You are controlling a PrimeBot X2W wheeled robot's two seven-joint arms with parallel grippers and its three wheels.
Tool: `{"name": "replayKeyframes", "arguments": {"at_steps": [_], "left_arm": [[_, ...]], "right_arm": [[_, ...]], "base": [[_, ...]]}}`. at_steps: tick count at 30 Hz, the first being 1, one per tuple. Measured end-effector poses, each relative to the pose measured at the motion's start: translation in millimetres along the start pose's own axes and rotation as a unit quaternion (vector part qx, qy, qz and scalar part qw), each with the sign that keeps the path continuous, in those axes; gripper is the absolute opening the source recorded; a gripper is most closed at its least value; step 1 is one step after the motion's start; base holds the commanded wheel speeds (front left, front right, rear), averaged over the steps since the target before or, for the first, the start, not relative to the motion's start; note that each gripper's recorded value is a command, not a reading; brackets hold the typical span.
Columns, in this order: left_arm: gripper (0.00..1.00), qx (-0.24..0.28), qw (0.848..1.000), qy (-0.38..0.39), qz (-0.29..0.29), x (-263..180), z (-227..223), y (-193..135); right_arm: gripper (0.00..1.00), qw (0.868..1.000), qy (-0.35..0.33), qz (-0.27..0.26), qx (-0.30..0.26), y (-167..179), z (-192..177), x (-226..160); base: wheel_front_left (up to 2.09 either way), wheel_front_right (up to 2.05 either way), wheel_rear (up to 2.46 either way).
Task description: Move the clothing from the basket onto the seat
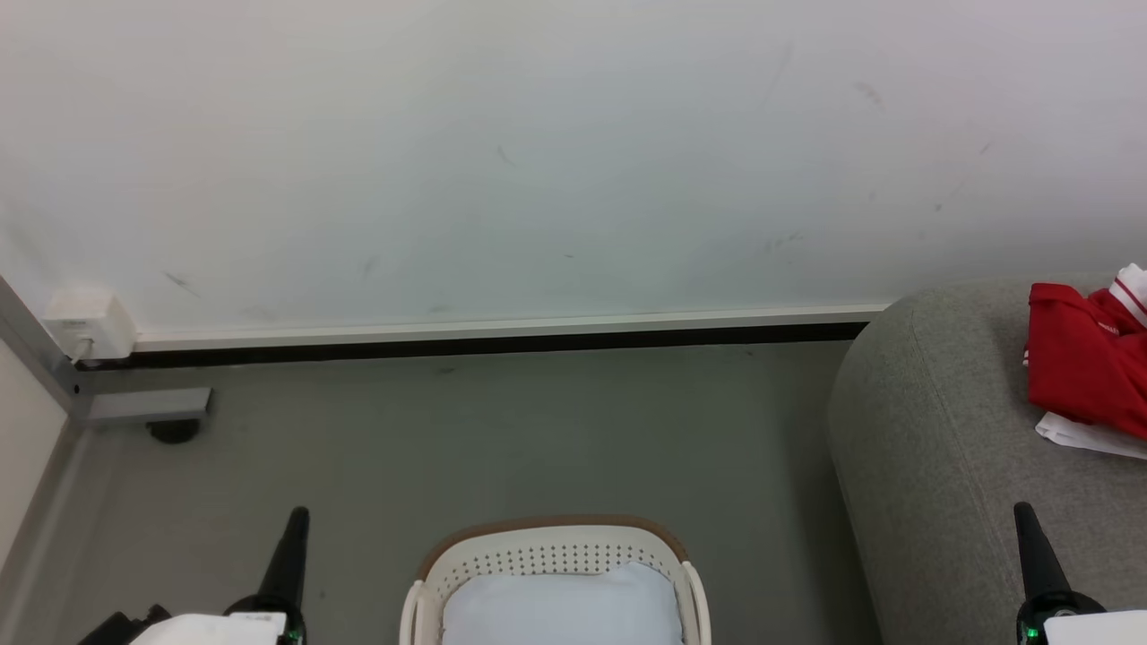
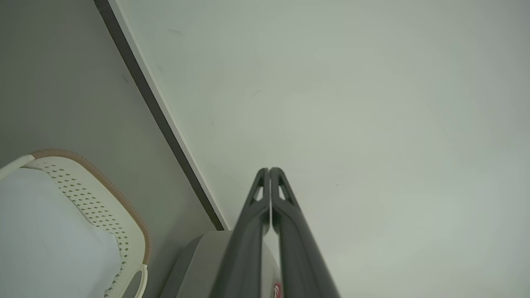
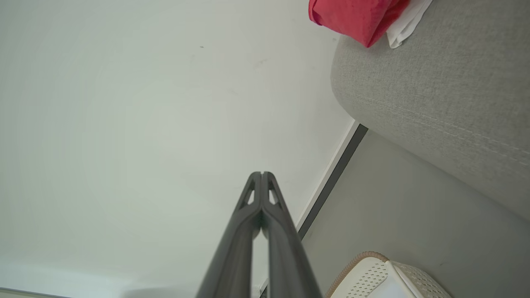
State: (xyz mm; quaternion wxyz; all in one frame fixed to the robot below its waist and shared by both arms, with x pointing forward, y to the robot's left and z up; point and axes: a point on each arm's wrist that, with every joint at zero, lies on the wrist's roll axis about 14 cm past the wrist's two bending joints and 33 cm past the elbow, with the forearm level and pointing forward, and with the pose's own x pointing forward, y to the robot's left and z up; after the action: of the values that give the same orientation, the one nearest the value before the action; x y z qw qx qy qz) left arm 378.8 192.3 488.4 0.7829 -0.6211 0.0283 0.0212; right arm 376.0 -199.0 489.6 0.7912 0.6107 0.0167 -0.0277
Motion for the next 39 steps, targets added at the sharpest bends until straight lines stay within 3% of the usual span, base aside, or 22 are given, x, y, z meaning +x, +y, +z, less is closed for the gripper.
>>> {"name": "replayKeyframes", "arguments": {"at_steps": [39], "left_arm": [[0.0,-0.114,0.993,-0.004,-0.029,8,11,-14]], "right_arm": [[0.0,0.991,0.009,0.026,0.131,14,3,10]], "base": [[0.0,0.0,0.0]]}}
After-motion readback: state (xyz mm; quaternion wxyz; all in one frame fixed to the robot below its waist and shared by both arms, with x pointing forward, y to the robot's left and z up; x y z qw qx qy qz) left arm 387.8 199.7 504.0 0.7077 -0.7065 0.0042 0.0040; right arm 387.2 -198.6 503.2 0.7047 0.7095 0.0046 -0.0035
